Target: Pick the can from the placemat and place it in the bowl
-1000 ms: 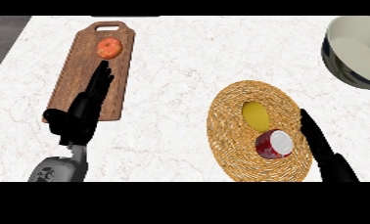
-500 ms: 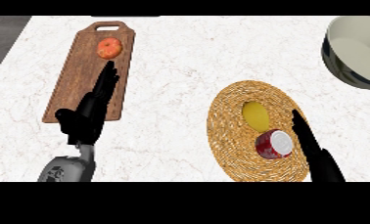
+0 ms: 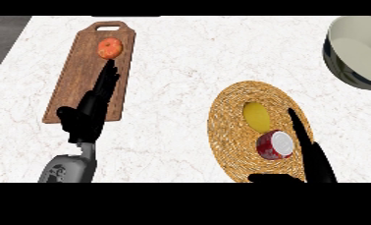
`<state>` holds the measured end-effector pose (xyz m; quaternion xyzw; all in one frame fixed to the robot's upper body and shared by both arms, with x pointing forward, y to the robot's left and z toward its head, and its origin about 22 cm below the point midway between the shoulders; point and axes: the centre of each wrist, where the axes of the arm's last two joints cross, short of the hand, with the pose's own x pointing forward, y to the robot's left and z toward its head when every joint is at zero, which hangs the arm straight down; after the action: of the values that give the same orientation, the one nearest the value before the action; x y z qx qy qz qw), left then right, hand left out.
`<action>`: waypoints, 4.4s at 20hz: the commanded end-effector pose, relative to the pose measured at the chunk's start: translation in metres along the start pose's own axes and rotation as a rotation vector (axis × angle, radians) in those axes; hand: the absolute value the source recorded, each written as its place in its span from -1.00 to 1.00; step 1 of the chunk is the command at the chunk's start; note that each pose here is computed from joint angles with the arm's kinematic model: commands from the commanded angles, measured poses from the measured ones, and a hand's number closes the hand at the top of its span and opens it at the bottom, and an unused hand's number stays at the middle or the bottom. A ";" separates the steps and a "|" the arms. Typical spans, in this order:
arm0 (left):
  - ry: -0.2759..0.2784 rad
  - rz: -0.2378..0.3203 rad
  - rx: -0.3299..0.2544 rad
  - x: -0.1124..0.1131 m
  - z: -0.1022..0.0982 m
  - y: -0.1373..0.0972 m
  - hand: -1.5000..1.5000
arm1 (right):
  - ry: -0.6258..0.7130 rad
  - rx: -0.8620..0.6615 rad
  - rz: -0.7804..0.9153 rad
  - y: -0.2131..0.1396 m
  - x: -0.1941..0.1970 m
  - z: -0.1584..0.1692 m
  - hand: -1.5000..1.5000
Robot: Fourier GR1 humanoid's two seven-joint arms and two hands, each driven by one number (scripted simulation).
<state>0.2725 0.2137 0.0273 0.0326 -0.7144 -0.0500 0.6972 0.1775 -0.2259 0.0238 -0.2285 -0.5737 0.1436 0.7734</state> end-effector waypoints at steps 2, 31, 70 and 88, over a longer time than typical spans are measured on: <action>-0.004 0.003 -0.004 0.008 0.010 0.014 0.00 | 0.017 0.038 -0.010 0.023 -0.024 0.001 -1.00; 0.000 0.002 0.011 -0.004 -0.006 -0.011 0.00 | -0.581 0.007 -0.039 -0.055 0.080 -0.054 1.00; -0.023 0.007 -0.036 0.007 0.016 -0.020 0.00 | -0.235 -0.532 0.481 -0.255 0.132 -0.175 1.00; -0.035 -0.010 -0.039 0.002 -0.008 -0.003 0.00 | -0.037 -0.334 0.333 -0.269 0.023 -0.205 -1.00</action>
<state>0.2840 0.2116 0.0316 0.0176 -0.7214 -0.0623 0.6895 0.3744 -0.4768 0.1504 -0.4930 -0.5596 0.1803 0.6413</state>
